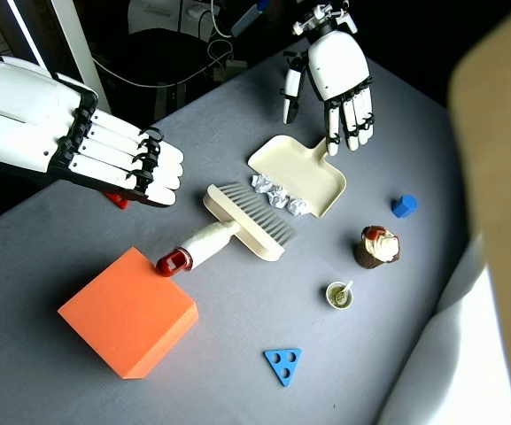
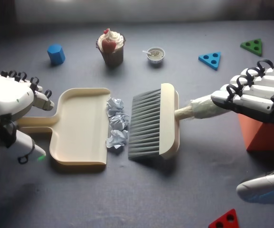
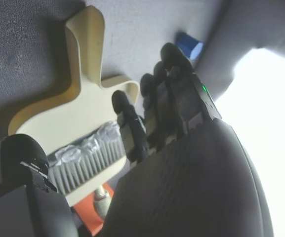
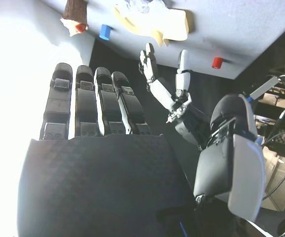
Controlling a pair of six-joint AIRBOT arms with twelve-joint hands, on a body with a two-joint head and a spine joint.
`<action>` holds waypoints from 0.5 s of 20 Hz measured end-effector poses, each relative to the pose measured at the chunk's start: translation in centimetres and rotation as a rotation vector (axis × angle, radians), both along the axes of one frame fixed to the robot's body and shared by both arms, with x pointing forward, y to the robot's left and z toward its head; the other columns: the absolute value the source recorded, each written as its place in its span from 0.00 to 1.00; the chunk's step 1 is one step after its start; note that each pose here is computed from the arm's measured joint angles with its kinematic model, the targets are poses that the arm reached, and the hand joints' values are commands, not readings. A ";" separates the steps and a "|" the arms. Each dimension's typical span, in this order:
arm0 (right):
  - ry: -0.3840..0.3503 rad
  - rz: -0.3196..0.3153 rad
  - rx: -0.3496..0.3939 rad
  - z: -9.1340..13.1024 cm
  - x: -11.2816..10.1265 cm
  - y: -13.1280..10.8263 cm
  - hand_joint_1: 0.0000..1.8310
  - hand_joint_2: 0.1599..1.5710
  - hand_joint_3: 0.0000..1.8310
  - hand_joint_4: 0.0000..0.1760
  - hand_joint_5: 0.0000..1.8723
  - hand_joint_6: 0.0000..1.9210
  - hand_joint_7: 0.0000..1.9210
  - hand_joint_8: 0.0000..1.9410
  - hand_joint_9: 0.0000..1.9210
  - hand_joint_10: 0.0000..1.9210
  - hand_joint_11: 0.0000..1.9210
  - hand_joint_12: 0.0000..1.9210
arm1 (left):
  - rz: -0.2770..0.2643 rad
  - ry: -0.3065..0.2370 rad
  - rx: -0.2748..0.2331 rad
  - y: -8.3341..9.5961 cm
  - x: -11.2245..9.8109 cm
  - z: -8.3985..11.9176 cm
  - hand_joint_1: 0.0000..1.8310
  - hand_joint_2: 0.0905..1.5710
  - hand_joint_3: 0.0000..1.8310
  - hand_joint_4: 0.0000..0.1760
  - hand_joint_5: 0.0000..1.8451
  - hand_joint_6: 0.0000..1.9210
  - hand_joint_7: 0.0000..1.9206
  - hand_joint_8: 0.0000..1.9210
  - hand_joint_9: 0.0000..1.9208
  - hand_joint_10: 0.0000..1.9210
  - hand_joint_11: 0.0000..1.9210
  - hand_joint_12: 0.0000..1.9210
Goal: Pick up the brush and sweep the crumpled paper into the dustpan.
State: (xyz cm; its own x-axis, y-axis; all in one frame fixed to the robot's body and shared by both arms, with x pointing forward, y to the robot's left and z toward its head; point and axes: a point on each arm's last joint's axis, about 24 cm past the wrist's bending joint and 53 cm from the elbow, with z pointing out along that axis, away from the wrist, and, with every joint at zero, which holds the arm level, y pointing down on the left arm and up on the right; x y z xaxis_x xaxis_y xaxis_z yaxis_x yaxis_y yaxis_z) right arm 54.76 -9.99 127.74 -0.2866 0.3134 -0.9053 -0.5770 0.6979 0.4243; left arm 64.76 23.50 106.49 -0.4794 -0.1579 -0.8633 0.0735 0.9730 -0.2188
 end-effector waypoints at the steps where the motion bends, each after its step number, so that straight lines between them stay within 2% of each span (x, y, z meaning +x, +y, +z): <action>1: -0.002 0.000 0.001 0.1 0.0 0.0 0.00 0.56 0.00 0.00 0.00 0.00 0.03 0.00 0.03 0.00 0.04 0.01 | 0.006 0.001 0.004 0.1 0.1 -0.3 0.39 0.58 0.00 0.53 0.25 0.00 0.13 0.00 0.10 0.00 0.12 0.00; 4: -0.013 0.000 0.003 0.3 0.1 0.0 0.00 0.56 0.00 0.00 0.01 0.00 0.03 0.00 0.03 0.00 0.04 0.01 | 0.013 0.001 0.009 0.2 0.4 -0.8 0.40 0.57 0.00 0.56 0.25 0.00 0.13 0.00 0.10 0.00 0.13 0.01; 5: -0.016 -0.001 0.000 0.3 0.2 0.0 0.00 0.55 0.00 0.00 0.01 0.00 0.03 0.00 0.03 0.00 0.05 0.01 | 0.018 0.003 0.008 0.3 0.4 -0.9 0.40 0.58 0.00 0.52 0.25 0.00 0.13 0.00 0.10 0.00 0.13 0.01; 10: -0.031 0.000 -0.006 0.5 0.3 0.1 0.00 0.56 0.00 0.00 0.00 0.00 0.01 0.00 0.01 0.00 0.02 0.00 | 0.022 0.003 0.015 0.3 0.8 -1.5 0.41 0.61 0.01 0.59 0.27 0.01 0.13 0.00 0.10 0.00 0.13 0.01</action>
